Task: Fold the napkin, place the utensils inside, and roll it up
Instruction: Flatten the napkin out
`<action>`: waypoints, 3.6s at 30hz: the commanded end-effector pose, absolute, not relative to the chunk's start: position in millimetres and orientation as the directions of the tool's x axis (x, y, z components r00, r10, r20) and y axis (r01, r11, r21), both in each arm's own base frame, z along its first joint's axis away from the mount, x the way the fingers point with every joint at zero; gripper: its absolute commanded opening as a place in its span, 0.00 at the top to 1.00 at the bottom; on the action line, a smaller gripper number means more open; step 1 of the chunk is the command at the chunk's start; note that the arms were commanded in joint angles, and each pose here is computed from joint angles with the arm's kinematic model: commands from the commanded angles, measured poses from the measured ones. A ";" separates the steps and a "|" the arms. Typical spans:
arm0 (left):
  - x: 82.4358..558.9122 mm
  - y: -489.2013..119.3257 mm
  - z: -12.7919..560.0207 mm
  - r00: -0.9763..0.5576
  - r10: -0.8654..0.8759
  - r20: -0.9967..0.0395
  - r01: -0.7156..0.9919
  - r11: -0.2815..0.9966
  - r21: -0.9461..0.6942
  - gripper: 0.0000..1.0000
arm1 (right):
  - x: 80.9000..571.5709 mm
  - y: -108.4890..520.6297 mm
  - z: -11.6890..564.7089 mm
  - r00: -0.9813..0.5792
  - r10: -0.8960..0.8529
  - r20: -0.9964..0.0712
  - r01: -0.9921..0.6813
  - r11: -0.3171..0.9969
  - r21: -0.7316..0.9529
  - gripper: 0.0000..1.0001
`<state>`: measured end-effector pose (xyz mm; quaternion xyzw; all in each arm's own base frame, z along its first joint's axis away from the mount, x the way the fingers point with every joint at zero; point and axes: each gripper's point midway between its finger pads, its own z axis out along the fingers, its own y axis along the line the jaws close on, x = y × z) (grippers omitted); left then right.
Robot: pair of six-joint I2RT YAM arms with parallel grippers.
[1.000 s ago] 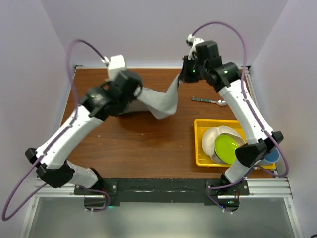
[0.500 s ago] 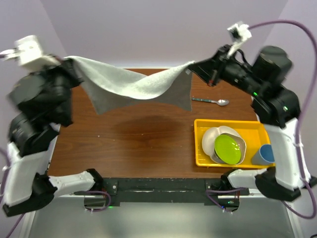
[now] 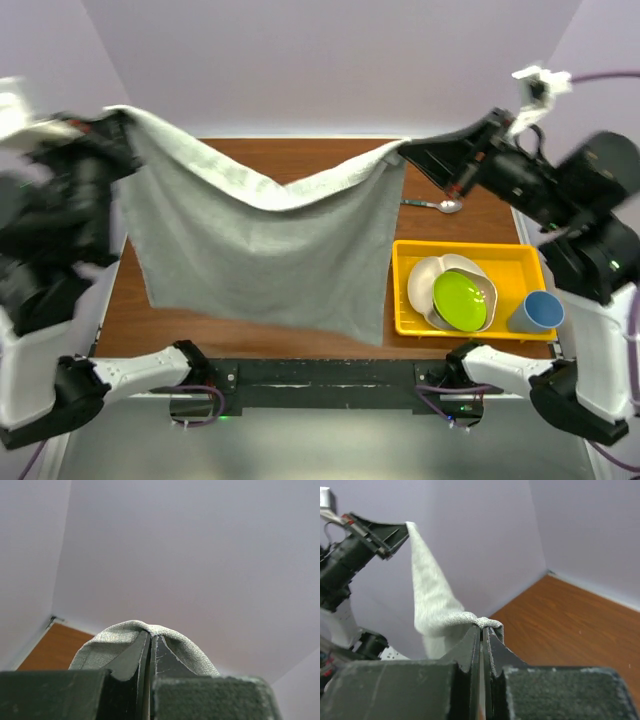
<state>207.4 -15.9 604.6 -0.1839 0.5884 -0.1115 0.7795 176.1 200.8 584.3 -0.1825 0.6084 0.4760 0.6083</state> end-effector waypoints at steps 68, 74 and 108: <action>320.5 -208.5 28.5 -0.866 -0.127 -0.483 0.055 0.937 -0.345 0.80 | 550.9 254.1 60.4 -0.801 0.059 -0.596 -0.095 0.970 0.224 0.55; 312.6 -205.2 26.0 -0.876 -0.102 -0.472 0.066 0.943 -0.326 0.80 | 615.5 265.0 92.0 -0.649 0.105 -0.754 -0.138 0.958 0.252 0.48; 193.7 -101.8 122.5 -0.729 -0.601 -0.328 -0.410 0.767 -0.494 0.60 | 423.4 316.5 107.6 -0.823 -0.073 -0.563 -0.295 0.902 0.315 0.33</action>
